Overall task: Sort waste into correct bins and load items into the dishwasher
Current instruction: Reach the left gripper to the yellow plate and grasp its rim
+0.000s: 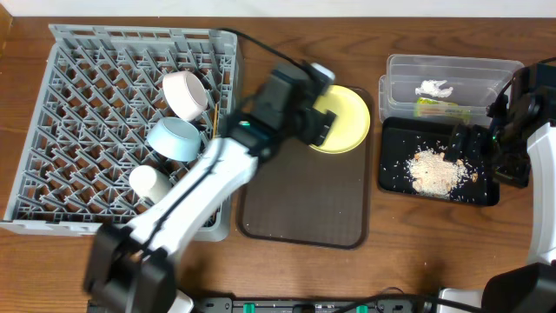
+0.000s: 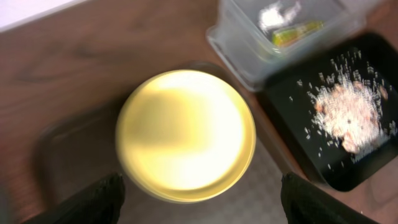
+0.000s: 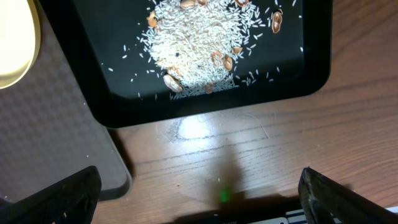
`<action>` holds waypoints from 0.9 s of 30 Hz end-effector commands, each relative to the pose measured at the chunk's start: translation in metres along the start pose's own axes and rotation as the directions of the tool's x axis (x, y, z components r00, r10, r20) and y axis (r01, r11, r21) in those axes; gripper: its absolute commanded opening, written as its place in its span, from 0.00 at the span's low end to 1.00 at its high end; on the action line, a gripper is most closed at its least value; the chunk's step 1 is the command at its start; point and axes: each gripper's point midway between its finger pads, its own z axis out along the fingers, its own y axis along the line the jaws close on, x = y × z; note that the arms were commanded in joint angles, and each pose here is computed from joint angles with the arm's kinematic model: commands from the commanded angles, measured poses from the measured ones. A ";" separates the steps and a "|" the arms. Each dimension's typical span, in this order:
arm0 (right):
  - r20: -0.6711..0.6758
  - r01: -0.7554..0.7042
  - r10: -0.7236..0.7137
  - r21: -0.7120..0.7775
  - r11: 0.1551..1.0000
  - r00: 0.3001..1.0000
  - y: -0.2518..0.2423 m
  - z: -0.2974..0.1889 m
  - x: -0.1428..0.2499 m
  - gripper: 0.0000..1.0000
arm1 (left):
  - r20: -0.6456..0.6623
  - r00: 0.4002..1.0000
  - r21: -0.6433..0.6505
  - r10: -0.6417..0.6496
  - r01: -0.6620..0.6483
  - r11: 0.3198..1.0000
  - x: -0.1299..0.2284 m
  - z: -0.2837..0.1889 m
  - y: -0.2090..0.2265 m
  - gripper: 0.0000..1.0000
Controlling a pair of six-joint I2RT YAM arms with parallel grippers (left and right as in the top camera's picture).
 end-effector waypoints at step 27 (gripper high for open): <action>0.025 -0.001 0.002 -0.009 1.000 1.000 0.000 -0.007 -0.001 0.99 | -0.357 0.909 0.046 0.215 -0.213 0.976 0.135 0.104 -0.015 0.74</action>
